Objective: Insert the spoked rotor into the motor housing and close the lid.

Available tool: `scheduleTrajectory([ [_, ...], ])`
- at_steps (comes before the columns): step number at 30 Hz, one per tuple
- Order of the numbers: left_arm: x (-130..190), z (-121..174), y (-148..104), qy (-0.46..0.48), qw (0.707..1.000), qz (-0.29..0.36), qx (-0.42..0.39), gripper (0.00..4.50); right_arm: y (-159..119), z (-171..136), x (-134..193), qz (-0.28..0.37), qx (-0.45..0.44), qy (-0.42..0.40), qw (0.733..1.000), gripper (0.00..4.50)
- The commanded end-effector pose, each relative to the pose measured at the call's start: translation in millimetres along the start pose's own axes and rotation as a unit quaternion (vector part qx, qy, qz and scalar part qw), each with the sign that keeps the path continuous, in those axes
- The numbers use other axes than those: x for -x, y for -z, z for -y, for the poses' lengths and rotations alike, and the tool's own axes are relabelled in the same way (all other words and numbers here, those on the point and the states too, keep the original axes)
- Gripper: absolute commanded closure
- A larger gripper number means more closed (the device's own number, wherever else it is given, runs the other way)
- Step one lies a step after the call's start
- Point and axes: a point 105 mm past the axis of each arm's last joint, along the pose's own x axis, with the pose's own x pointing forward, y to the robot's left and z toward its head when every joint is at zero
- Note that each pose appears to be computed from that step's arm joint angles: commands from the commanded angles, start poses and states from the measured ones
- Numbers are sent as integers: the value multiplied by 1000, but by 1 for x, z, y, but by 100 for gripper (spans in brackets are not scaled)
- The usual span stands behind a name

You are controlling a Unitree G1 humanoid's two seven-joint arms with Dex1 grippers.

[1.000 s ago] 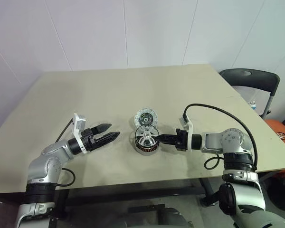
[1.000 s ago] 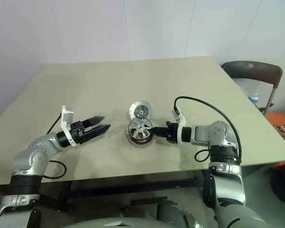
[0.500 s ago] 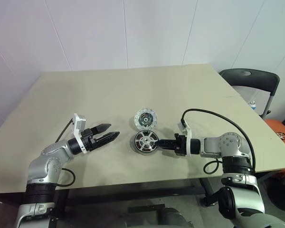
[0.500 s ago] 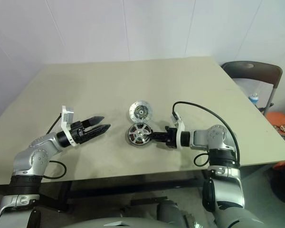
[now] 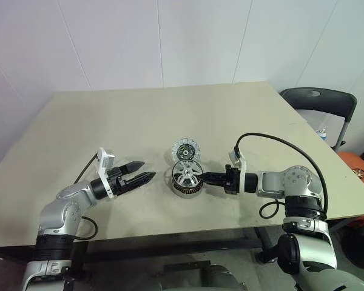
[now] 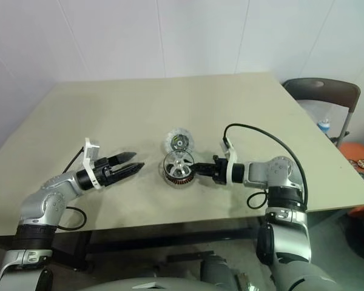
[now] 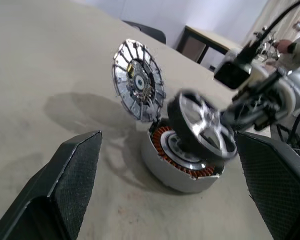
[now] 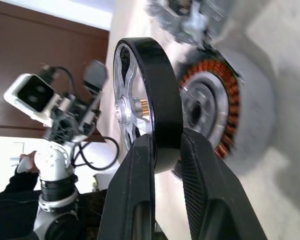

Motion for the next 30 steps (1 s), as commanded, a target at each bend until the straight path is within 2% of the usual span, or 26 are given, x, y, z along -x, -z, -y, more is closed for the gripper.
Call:
scheduleTrajectory([
  [1,1,-1,-5,-2,1000,3,-18,0,-6,-12,-2,9,5,-25,1000,411],
  [9,1,-1,-5,-4,1000,2,-20,0,2,0,-2,0,-1,-2,1000,411],
  [30,-1,0,-4,-3,1000,2,-21,0,3,12,0,4,-2,17,1000,411],
])
